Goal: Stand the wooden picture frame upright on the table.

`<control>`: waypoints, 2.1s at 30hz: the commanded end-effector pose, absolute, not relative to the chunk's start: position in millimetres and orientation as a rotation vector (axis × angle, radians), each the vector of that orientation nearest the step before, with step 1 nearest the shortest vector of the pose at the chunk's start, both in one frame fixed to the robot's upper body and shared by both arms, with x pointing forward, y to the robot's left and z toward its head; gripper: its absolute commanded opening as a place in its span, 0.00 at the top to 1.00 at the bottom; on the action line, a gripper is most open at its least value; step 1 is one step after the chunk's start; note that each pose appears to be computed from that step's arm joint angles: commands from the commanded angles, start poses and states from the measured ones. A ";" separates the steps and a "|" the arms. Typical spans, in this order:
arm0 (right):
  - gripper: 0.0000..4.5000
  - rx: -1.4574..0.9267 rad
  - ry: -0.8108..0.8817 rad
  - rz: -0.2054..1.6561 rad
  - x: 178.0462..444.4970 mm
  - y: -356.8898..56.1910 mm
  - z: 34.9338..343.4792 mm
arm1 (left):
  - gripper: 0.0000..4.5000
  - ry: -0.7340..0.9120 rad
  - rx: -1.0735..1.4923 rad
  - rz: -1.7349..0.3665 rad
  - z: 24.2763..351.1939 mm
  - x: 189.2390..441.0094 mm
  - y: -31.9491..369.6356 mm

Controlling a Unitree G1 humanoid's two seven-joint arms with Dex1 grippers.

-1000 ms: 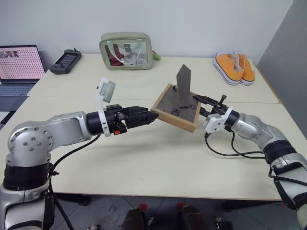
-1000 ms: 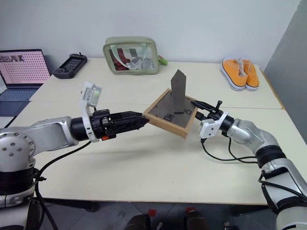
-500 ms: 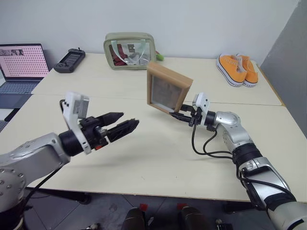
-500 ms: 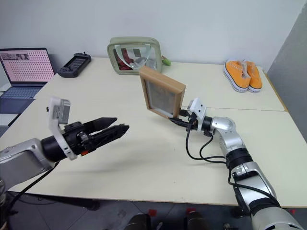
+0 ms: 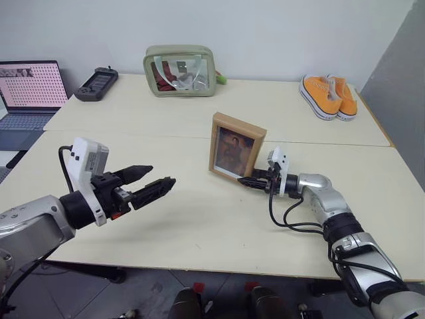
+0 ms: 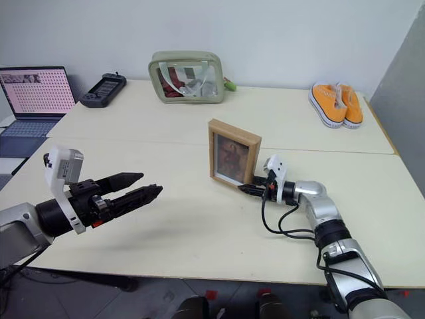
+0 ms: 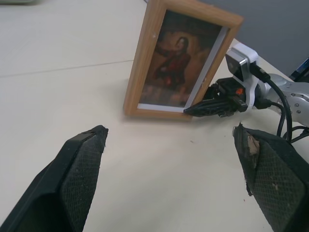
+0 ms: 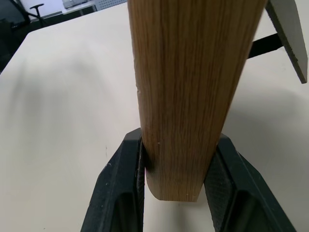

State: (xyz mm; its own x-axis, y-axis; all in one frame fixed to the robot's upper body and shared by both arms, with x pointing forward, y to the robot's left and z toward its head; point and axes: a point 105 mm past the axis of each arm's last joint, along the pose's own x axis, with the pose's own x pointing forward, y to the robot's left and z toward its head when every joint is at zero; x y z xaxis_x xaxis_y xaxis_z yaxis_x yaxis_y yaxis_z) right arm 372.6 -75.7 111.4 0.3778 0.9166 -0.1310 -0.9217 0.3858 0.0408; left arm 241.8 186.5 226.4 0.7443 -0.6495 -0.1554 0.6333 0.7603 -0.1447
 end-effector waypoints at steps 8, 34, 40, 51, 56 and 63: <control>0.71 0.125 0.120 1.112 379.3 -79.0 134.2 | 0.01 0.153 -0.085 -0.728 241.6 250.8 182.8; 0.71 0.069 0.147 1.093 371.2 -82.5 124.2 | 0.01 0.226 -0.014 -0.819 224.5 254.0 167.9; 0.71 0.049 0.154 1.096 367.4 -82.9 120.8 | 0.01 0.276 0.048 -0.835 215.1 251.7 171.3; 0.47 0.033 0.169 1.084 369.2 -84.9 118.4 | 0.01 0.260 0.048 -0.850 217.0 253.5 170.1; 0.23 0.014 0.166 1.077 370.0 -84.6 117.8 | 0.01 0.252 0.045 -0.850 218.6 254.2 170.0; 0.23 -0.054 0.171 1.046 367.2 -96.8 118.2 | 0.01 0.235 0.042 -0.852 220.5 256.0 168.1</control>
